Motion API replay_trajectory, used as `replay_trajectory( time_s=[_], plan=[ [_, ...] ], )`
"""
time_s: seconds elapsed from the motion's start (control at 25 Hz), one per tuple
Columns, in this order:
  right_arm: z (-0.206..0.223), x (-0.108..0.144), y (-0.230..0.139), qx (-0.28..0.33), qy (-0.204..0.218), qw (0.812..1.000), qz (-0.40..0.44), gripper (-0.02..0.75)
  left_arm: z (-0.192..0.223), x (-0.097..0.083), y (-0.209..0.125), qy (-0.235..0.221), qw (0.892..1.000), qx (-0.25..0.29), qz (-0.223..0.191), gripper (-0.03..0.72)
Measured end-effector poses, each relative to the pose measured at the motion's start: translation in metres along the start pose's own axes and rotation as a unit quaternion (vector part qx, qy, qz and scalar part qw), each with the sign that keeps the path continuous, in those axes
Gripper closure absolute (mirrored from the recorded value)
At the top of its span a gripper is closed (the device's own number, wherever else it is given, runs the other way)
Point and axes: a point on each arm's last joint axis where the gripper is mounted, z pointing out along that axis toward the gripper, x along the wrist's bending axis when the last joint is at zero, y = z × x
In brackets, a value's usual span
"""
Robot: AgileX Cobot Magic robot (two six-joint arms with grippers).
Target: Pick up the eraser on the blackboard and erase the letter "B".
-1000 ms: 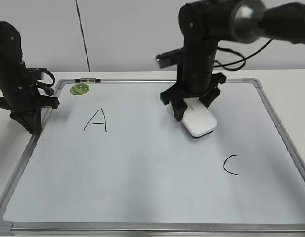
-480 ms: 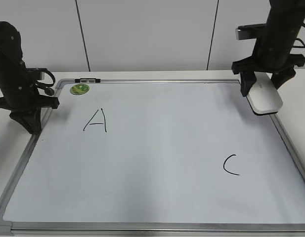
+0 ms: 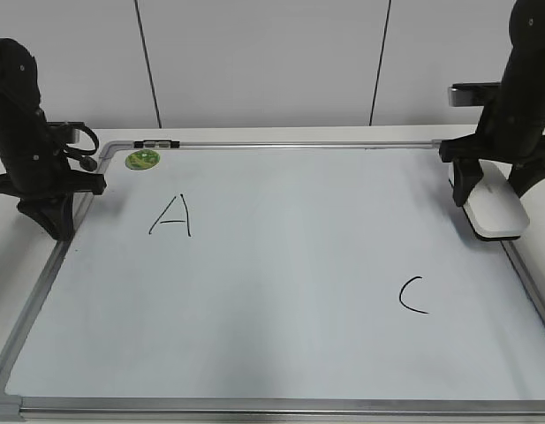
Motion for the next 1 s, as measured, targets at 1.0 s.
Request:
replay_trajectory(
  time_s=[1.0],
  plan=[
    [0.02, -0.013, 0.001, 0.021, 0.008, 1.0, 0.003, 0.216, 0.0, 0.0, 0.0, 0.0, 1.0, 0.0, 0.0, 0.669]
  ],
)
